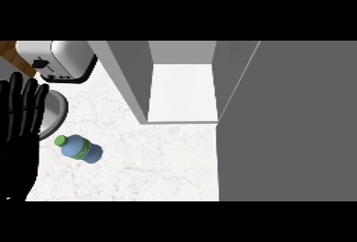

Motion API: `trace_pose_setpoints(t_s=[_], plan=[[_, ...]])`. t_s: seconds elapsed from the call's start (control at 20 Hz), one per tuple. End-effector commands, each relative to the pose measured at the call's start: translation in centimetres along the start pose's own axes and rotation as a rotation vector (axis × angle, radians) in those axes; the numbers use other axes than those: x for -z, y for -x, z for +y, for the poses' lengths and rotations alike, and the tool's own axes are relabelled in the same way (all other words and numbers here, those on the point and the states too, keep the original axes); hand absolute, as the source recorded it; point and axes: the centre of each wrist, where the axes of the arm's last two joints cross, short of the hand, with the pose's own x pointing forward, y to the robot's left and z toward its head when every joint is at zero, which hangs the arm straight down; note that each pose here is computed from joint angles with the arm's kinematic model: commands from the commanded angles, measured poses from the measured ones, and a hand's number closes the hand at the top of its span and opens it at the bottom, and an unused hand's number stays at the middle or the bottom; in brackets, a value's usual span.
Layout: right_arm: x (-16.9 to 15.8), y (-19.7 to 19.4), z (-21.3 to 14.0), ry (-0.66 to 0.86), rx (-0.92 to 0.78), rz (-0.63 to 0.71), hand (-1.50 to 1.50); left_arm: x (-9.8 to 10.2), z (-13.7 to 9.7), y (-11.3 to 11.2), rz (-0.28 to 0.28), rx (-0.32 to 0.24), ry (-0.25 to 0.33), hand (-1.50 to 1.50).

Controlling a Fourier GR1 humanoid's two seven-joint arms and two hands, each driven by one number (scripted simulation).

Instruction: Pick up the bottled water, place it into the cabinet and close the cabinet

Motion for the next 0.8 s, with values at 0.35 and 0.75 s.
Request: trace_pose_setpoints(t_s=[0.35, 0.75], plan=[[-3.8, -2.5, 1.4, -0.216, 0.122, 0.077, -1.5, -3.8, 5.2, -0.3, 0.187, -0.158, -0.144, -1.5], [-4.8, -5.6, 3.4, -0.24, 0.134, 0.085, -1.5, -6.1, 5.8, -5.1, 0.222, -0.175, -0.152, -1.5]])
